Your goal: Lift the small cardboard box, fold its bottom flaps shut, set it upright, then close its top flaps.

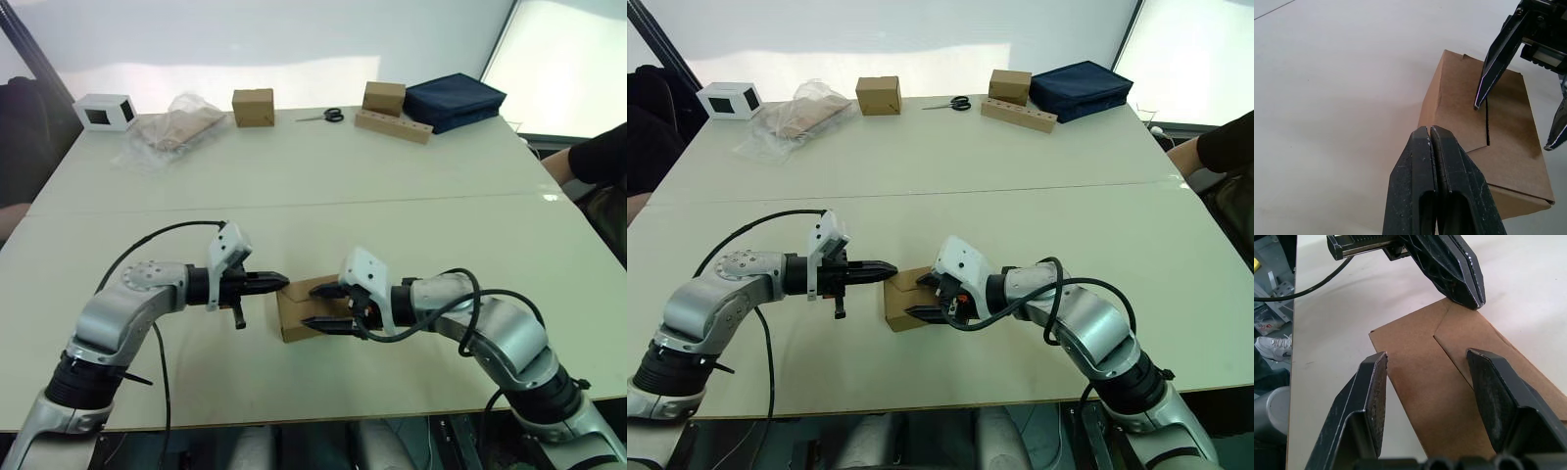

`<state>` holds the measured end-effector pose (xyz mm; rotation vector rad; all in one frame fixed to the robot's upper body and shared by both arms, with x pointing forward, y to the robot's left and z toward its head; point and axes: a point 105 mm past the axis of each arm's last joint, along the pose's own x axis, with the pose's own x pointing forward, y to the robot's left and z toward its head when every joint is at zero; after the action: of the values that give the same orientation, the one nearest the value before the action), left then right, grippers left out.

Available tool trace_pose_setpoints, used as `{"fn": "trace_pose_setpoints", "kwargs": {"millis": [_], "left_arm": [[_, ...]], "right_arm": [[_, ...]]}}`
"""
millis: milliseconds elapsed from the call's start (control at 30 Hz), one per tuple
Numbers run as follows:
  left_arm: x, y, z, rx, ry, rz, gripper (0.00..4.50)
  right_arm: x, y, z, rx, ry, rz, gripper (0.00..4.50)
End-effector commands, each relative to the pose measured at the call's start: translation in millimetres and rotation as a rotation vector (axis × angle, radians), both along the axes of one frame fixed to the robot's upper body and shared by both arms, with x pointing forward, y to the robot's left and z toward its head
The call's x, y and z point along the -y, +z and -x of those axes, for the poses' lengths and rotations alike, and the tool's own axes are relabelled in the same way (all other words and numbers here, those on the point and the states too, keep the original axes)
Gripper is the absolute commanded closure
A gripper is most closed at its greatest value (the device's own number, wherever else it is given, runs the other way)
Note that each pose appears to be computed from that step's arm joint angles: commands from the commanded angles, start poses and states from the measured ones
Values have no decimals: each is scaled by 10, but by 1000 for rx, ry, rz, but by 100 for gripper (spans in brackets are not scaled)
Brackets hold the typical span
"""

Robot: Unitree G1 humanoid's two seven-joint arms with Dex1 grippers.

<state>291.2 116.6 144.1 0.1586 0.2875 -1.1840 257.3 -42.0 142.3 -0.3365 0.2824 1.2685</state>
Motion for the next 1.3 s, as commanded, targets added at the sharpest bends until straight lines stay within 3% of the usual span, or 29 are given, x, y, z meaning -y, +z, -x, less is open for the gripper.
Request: {"fn": "trace_pose_setpoints", "kwargs": {"millis": [33, 667, 867, 1067, 1300], "left_arm": [[53, -21, 52, 2, -26, -9, 450], [94, 47, 1, 41, -15, 16, 450], [-80, 471, -120, 170, 105, 127, 450], [-302, 544, 23, 160, 136, 87, 450], [-492, 344, 235, 159, 245, 5, 450]], "right_arm": [[13, -19, 4, -14, -13, -8, 188], [74, 164, -27, -13, -60, -99, 188], [248, 465, -29, 6, -91, -266, 188], [525, 605, -46, 7, -168, -333, 188], [807, 409, 110, -51, -242, -255, 188]]}}
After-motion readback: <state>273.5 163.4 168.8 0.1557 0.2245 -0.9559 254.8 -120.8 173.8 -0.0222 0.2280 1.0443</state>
